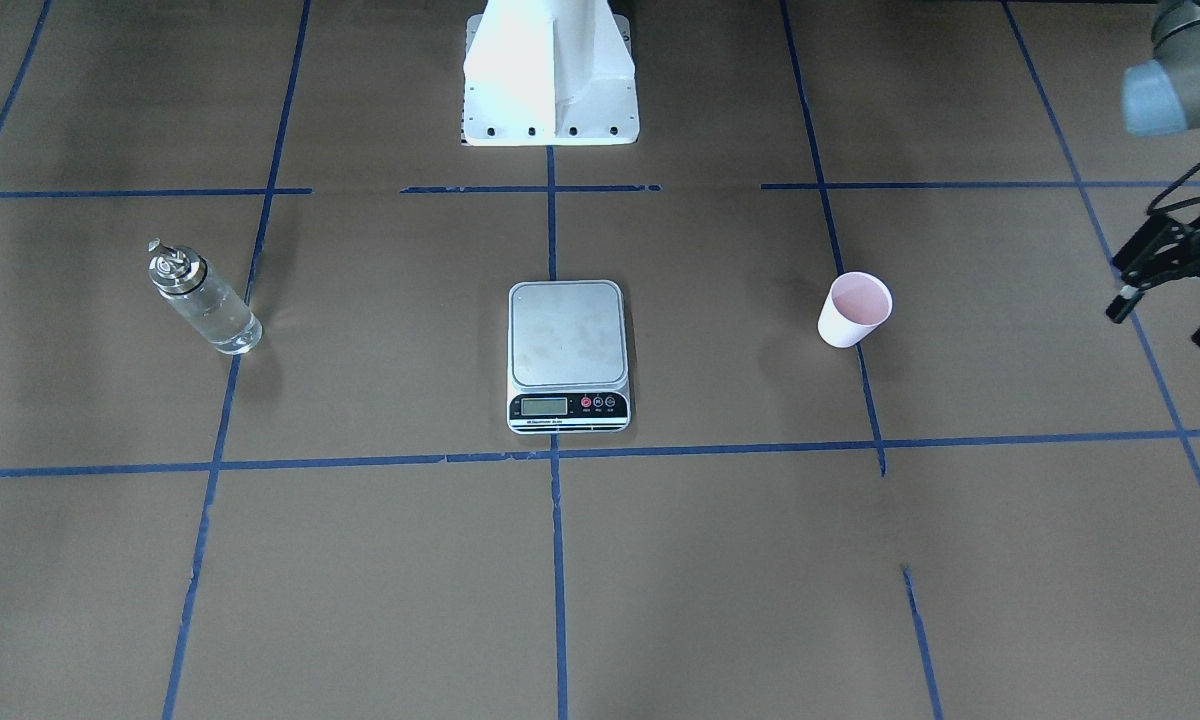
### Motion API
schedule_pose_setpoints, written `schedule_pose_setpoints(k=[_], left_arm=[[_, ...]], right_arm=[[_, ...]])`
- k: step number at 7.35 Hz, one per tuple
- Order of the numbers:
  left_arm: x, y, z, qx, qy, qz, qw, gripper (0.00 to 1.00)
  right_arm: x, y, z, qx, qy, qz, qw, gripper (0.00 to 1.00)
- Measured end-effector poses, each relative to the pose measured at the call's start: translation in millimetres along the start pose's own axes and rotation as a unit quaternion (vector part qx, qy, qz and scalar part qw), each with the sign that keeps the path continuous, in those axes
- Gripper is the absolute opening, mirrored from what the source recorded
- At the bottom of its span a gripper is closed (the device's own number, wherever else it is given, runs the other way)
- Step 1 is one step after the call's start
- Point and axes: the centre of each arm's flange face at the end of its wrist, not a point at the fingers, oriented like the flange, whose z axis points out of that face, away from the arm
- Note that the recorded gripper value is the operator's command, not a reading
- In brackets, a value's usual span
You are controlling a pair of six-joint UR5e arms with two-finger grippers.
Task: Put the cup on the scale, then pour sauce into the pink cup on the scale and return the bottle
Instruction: 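Reach the left gripper to the pink cup and grasp it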
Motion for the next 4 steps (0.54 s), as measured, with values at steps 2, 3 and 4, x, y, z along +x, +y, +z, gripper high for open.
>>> schedule_pose_setpoints(k=[2, 3, 4], left_arm=[[59.0, 32.0, 34.6, -0.017, -0.003, -0.065, 0.9977, 0.69], [81.8, 44.3, 43.7, -0.028, -0.007, -0.075, 0.9967, 0.69], [103.1, 56.1, 50.7, -0.040, -0.014, -0.079, 0.9959, 0.69]], right_arm=[[0.5, 1.2, 1.0, -0.001, -0.002, 0.001, 1.0000, 1.00], [0.6, 1.5, 1.1, -0.001, -0.002, 0.001, 1.0000, 1.00], [0.5, 1.5, 1.1, -0.001, -0.002, 0.001, 1.0000, 1.00]])
